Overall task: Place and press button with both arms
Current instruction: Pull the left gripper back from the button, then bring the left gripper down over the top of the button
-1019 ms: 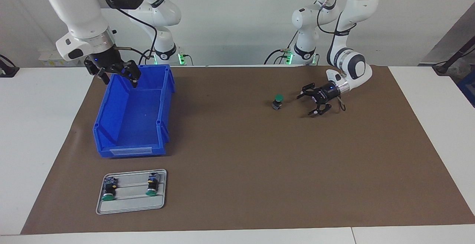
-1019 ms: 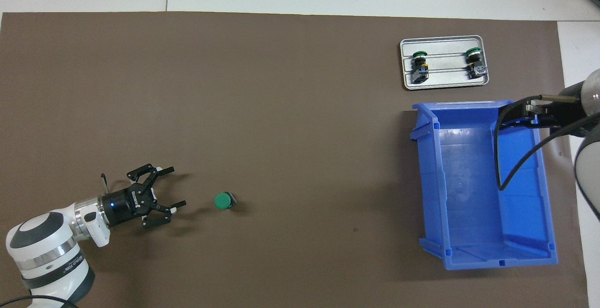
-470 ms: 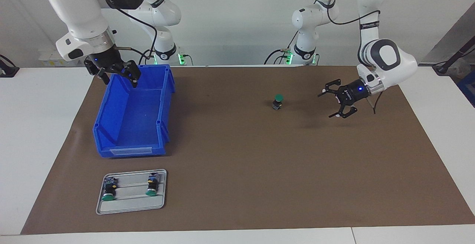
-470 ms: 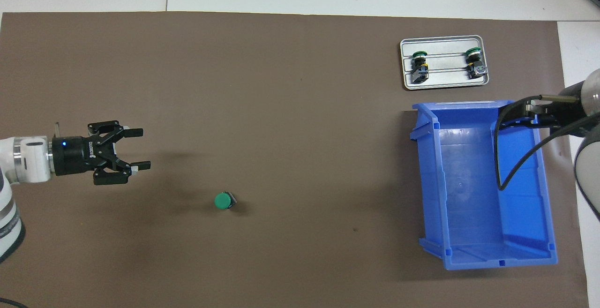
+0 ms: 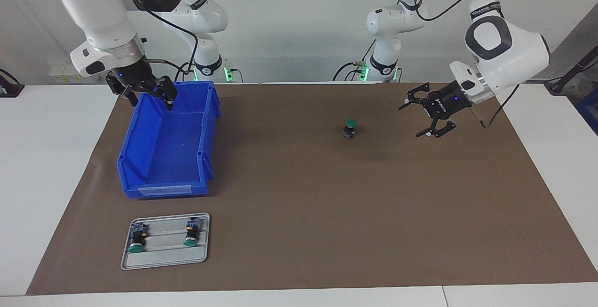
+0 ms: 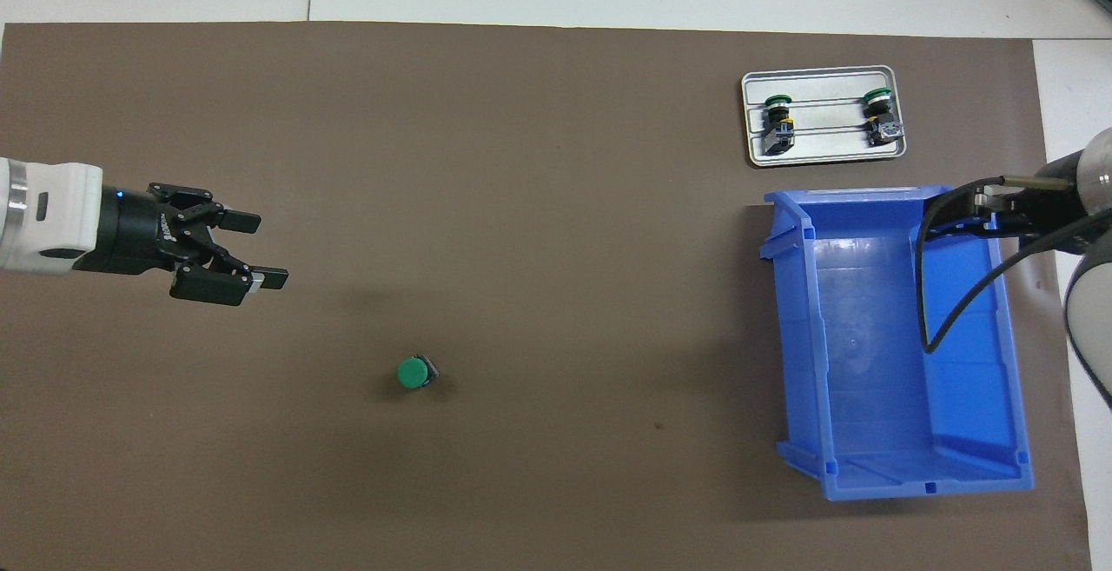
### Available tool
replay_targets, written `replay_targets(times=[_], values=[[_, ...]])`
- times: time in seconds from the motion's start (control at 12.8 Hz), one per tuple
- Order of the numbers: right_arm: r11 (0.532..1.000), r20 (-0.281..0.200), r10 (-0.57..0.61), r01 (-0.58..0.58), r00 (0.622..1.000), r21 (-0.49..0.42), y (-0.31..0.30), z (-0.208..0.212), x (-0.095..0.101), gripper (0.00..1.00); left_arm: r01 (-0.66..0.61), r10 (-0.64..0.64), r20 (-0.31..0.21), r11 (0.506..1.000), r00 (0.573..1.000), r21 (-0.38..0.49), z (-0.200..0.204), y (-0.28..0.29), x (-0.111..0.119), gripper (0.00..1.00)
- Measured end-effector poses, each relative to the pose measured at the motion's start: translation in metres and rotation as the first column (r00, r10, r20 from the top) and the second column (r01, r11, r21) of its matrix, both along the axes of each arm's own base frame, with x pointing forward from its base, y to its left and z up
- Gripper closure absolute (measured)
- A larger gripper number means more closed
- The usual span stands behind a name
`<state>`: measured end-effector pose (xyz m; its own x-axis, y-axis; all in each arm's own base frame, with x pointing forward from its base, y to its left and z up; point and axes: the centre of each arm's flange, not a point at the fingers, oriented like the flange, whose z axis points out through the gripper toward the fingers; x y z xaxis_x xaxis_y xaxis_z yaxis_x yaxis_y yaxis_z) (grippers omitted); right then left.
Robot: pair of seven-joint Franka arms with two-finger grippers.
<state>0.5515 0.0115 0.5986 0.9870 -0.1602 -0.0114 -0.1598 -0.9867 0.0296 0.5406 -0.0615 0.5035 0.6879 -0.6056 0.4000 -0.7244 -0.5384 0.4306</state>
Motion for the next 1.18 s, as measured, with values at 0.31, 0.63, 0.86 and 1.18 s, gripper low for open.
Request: replay_targets(times=[0.31,0.63,0.86,1.18], values=[[1.0,0.0,0.0,0.0,1.0,0.0,0.0,0.0,0.0,0.0,-0.13,0.157,-0.077,0.953,0.985,0.275,0.034,-0.063,-0.03,0.0],[1.0,0.0,0.0,0.0,1.0,0.0,0.0,0.0,0.0,0.0,-0.203,0.283,-0.146,0.89,0.948,0.408,0.034,-0.11,-0.054,0.0],[1.0,0.0,0.0,0.0,1.0,0.0,0.0,0.0,0.0,0.0,-0.161,0.291,-0.217,0.866,0.932,0.474,0.025,-0.099,-0.068,0.0],[1.0,0.0,0.0,0.0,1.0,0.0,0.0,0.0,0.0,0.0,-0.414,0.607,-0.179,0.7,0.774,0.582,0.029,-0.12,-0.078,0.27]])
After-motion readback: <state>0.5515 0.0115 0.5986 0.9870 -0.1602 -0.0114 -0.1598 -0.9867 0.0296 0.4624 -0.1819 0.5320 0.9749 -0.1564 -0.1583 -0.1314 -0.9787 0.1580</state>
